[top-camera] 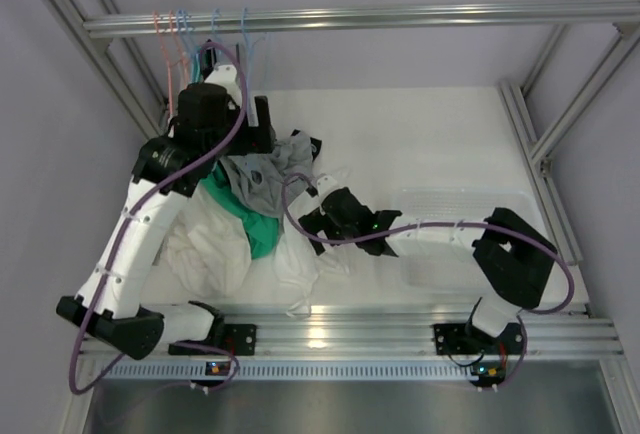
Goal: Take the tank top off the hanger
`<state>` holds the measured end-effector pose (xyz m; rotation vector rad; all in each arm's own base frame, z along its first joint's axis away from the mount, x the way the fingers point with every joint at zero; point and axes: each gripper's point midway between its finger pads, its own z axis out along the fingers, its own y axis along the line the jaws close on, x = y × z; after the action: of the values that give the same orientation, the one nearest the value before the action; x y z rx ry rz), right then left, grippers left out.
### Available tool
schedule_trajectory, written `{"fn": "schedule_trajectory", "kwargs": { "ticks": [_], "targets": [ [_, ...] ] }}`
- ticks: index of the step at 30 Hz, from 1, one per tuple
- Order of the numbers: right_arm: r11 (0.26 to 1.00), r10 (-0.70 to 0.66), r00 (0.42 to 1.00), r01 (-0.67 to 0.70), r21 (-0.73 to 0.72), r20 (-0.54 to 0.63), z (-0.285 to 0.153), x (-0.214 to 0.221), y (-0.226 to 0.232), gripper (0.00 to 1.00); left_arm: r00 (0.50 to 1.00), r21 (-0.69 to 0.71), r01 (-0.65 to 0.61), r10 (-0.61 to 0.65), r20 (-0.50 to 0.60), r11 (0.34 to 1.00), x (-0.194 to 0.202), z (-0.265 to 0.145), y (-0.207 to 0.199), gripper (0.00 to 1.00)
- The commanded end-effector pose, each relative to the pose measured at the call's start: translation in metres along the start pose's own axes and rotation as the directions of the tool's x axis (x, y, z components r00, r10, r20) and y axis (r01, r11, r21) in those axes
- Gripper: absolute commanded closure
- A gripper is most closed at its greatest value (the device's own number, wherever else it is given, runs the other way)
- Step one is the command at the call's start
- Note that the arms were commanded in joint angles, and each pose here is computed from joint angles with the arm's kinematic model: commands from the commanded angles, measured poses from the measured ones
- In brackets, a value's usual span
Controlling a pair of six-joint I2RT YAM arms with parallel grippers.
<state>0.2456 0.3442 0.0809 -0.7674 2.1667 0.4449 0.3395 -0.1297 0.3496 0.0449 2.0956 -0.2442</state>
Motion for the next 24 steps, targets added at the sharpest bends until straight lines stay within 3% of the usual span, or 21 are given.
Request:
{"fn": "schedule_trajectory", "kwargs": {
  "ticks": [1, 10, 15, 19, 22, 23, 24],
  "targets": [
    [0.999, -0.039, 0.999, 0.039, 0.023, 0.007, 0.015, -0.013, 0.011, 0.01, 0.999, 0.078, 0.032, -0.035, 0.027, 0.996, 0.008, -0.036, -0.005, 0.01],
    [1.000, 0.017, 1.000, -0.017, 0.019, 0.006, 0.043, 0.002, 0.023, 0.01, 0.992, 0.186, 0.039, -0.061, 0.113, 0.982, 0.023, -0.097, -0.005, 0.01],
    [0.997, 0.026, 0.998, -0.021, 0.074, -0.062, 0.062, 0.035, 0.018, 0.01, 0.984, 0.248, 0.049, -0.090, 0.155, 0.967, 0.026, -0.125, -0.008, 0.01],
    [0.988, 0.068, 0.992, -0.053, 0.142, -0.102, 0.062, 0.060, 0.004, 0.03, 0.957, 0.216, 0.062, -0.119, 0.264, 0.974, 0.019, -0.156, 0.009, 0.01],
    [0.984, 0.084, 0.989, -0.063, 0.164, -0.123, 0.057, 0.075, -0.002, 0.27, 0.936, 0.198, 0.071, -0.134, 0.326, 0.978, 0.013, -0.175, 0.018, 0.01],
    [0.983, 0.092, 0.988, -0.070, 0.172, -0.121, 0.054, 0.077, -0.004, 0.40, 0.932, 0.196, 0.066, -0.131, 0.339, 0.978, 0.012, -0.178, 0.019, 0.01],
    [0.981, 0.097, 0.990, -0.077, 0.179, -0.107, 0.047, 0.076, -0.007, 0.60, 0.930, 0.193, 0.063, -0.128, 0.345, 0.979, 0.012, -0.181, 0.021, 0.01]
  ]
}}
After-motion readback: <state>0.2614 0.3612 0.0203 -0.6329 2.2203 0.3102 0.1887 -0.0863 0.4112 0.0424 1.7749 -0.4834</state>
